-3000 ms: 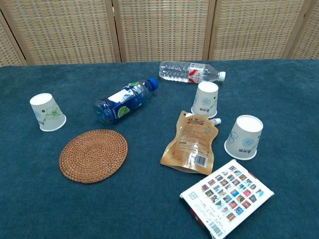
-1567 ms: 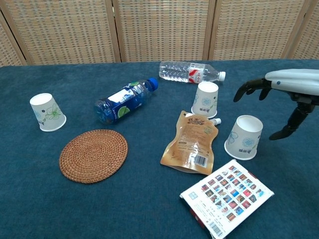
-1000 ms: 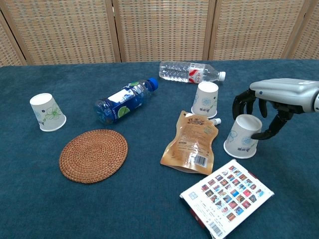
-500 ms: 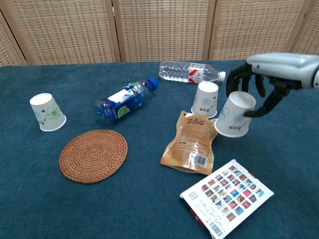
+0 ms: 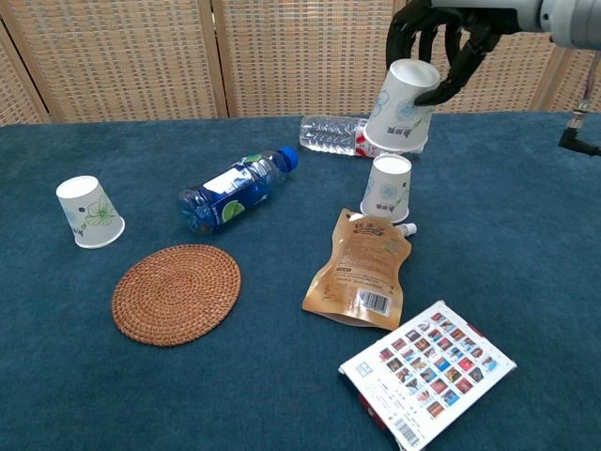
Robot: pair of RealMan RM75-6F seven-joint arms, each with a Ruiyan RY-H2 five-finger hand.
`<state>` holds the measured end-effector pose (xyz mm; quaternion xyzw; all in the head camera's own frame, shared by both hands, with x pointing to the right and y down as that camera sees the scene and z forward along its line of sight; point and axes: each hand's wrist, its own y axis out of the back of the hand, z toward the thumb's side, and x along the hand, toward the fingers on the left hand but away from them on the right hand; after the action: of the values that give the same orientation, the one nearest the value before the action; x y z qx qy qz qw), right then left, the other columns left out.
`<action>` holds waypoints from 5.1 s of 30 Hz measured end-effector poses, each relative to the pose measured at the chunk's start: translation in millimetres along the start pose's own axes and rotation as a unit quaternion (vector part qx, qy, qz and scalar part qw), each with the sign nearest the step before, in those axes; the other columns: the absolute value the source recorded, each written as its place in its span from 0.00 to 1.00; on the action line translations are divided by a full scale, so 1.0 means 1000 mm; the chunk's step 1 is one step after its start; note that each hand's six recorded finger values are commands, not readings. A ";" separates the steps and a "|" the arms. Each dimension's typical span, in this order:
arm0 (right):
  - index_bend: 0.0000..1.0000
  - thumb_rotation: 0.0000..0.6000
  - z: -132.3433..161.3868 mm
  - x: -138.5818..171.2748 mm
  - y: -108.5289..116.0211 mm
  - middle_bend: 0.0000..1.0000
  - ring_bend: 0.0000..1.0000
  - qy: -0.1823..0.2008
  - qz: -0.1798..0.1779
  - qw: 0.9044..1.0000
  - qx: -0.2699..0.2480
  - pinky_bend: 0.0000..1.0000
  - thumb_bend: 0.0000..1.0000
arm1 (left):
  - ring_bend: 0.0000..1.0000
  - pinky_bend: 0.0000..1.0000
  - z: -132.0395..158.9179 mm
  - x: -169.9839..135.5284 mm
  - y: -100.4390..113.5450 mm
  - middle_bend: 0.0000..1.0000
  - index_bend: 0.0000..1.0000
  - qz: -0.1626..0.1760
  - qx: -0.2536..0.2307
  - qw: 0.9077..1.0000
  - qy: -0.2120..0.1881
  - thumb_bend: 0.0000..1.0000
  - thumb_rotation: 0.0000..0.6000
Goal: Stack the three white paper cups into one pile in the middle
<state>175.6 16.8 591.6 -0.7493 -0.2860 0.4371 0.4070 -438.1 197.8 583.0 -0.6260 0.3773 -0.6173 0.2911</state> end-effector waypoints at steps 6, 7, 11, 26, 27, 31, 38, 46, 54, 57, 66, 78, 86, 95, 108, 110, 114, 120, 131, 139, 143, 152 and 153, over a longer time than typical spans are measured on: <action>0.48 1.00 0.001 -0.030 -0.014 0.50 0.43 -0.024 0.023 0.999 0.007 0.58 0.47 | 0.00 0.00 -0.002 0.003 -0.003 0.00 0.00 -0.004 0.002 1.000 0.007 0.00 1.00; 0.48 1.00 0.002 -0.034 -0.016 0.50 0.43 -0.027 0.025 0.999 0.008 0.58 0.47 | 0.00 0.00 -0.002 0.003 -0.003 0.00 0.00 -0.005 0.002 1.000 0.008 0.00 1.00; 0.48 1.00 -0.001 -0.043 -0.027 0.50 0.43 -0.039 0.037 0.998 0.016 0.58 0.47 | 0.00 0.00 -0.004 0.005 -0.002 0.00 0.00 -0.004 0.001 1.000 0.013 0.00 1.00; 0.40 1.00 -0.014 -0.048 -0.039 0.44 0.40 -0.066 0.056 0.996 0.033 0.54 0.39 | 0.00 0.00 -0.004 0.007 -0.004 0.00 0.00 -0.007 0.002 1.000 0.015 0.00 1.00; 0.34 1.00 -0.015 -0.048 -0.039 0.39 0.37 -0.068 0.056 0.996 0.033 0.49 0.33 | 0.00 0.00 -0.004 0.006 -0.004 0.00 0.00 -0.008 0.002 1.000 0.015 0.00 1.00; 0.02 1.00 -0.017 -0.047 -0.042 0.06 0.13 -0.071 0.065 0.995 0.031 0.13 0.04 | 0.00 0.00 -0.004 0.006 -0.004 0.00 0.00 -0.007 0.002 1.000 0.015 0.00 1.00; 0.00 1.00 -0.017 -0.041 -0.046 0.00 0.00 -0.073 0.103 0.992 0.021 0.00 0.00 | 0.00 0.00 -0.004 0.006 -0.005 0.00 0.00 -0.009 0.002 1.000 0.014 0.00 1.00; 0.00 1.00 -0.023 -0.022 -0.034 0.00 0.00 -0.070 0.089 0.993 0.039 0.00 0.00 | 0.00 0.00 -0.006 0.008 -0.004 0.00 0.00 -0.008 0.001 1.000 0.017 0.00 1.00; 0.00 1.00 -0.060 0.024 -0.028 0.00 0.00 -0.070 0.045 0.992 0.093 0.00 0.00 | 0.00 0.00 0.001 0.029 0.007 0.00 0.00 0.009 0.019 1.000 -0.009 0.00 1.00; 0.00 1.00 -0.078 0.049 -0.031 0.00 0.00 -0.069 0.025 0.991 0.109 0.00 0.00 | 0.00 0.00 0.008 0.047 0.013 0.00 0.00 0.019 0.030 0.999 -0.031 0.00 1.00; 0.00 1.00 -0.126 0.148 -0.051 0.00 0.00 -0.101 -0.004 0.988 0.116 0.00 0.00 | 0.03 0.02 0.030 0.113 0.020 0.00 0.05 0.017 0.065 0.993 -0.093 0.11 1.00; 0.01 1.00 -0.116 0.212 -0.075 0.00 0.00 -0.131 -0.032 0.987 0.087 0.00 0.00 | 0.13 0.10 0.054 0.170 -0.021 0.04 0.18 -0.080 0.069 0.986 -0.126 0.24 1.00; 0.02 1.00 -0.114 0.219 -0.079 0.00 0.00 -0.134 -0.043 0.987 0.074 0.00 0.00 | 0.15 0.13 0.064 0.183 -0.034 0.07 0.22 -0.101 0.028 0.985 -0.135 0.24 1.00; 0.02 1.00 -0.116 0.221 -0.081 0.00 0.00 -0.129 -0.046 0.989 0.062 0.00 0.00 | 0.27 0.26 0.065 0.192 -0.039 0.21 0.39 -0.115 0.018 0.986 -0.122 0.26 1.00; 0.02 1.00 -0.117 0.222 -0.078 0.00 0.00 -0.132 -0.056 0.988 0.058 0.00 0.00 | 0.35 0.31 0.071 0.197 -0.028 0.30 0.48 -0.086 0.016 0.988 -0.126 0.26 1.00; 0.02 1.00 -0.117 0.222 -0.077 0.00 0.00 -0.132 -0.057 0.988 0.057 0.00 0.00 | 0.35 0.31 0.073 0.197 -0.023 0.30 0.48 -0.081 0.012 0.988 -0.129 0.26 1.00; 0.02 1.00 -0.116 0.223 -0.075 0.00 0.00 -0.131 -0.060 0.988 0.055 0.00 0.00 | 0.35 0.31 0.084 0.196 -0.009 0.30 0.48 -0.070 -0.006 0.987 -0.142 0.25 1.00; 0.02 1.00 -0.118 0.223 -0.073 0.00 0.00 -0.136 -0.062 0.988 0.050 0.00 0.00 | 0.35 0.31 0.132 0.192 0.033 0.30 0.48 -0.040 -0.035 0.979 -0.199 0.23 1.00; 0.03 1.00 -0.131 0.223 -0.066 0.00 0.00 -0.156 -0.067 0.985 0.040 0.00 0.00 | 0.35 0.31 0.293 0.189 0.107 0.30 0.50 -0.020 -0.040 0.943 -0.330 0.22 1.00; 0.03 1.00 -0.144 0.223 -0.063 0.00 0.00 -0.173 -0.068 0.982 0.033 0.00 0.00 | 0.35 0.31 0.381 0.189 0.094 0.30 0.50 -0.046 -0.004 0.928 -0.370 0.22 1.00; 0.03 1.00 -0.147 0.224 -0.061 0.00 0.00 -0.176 -0.069 0.981 0.030 0.00 0.00 | 0.35 0.31 0.409 0.193 0.081 0.30 0.50 -0.060 0.017 0.926 -0.373 0.22 1.00; 0.03 1.00 -0.153 0.223 -0.062 0.00 0.00 -0.184 -0.064 0.981 0.019 0.00 0.00 | 0.35 0.31 0.455 0.201 0.053 0.30 0.50 -0.072 0.049 0.925 -0.369 0.23 1.00; 0.03 1.00 -0.155 0.223 -0.062 0.00 0.00 -0.185 -0.064 0.980 0.017 0.00 0.00 | 0.35 0.31 0.458 0.202 0.051 0.30 0.50 -0.073 0.051 0.926 -0.368 0.23 1.00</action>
<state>409.7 167.7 595.2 -0.6283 -0.3960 0.5466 0.3867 1.3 -44.2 621.2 -0.8191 0.1649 -0.3814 0.3955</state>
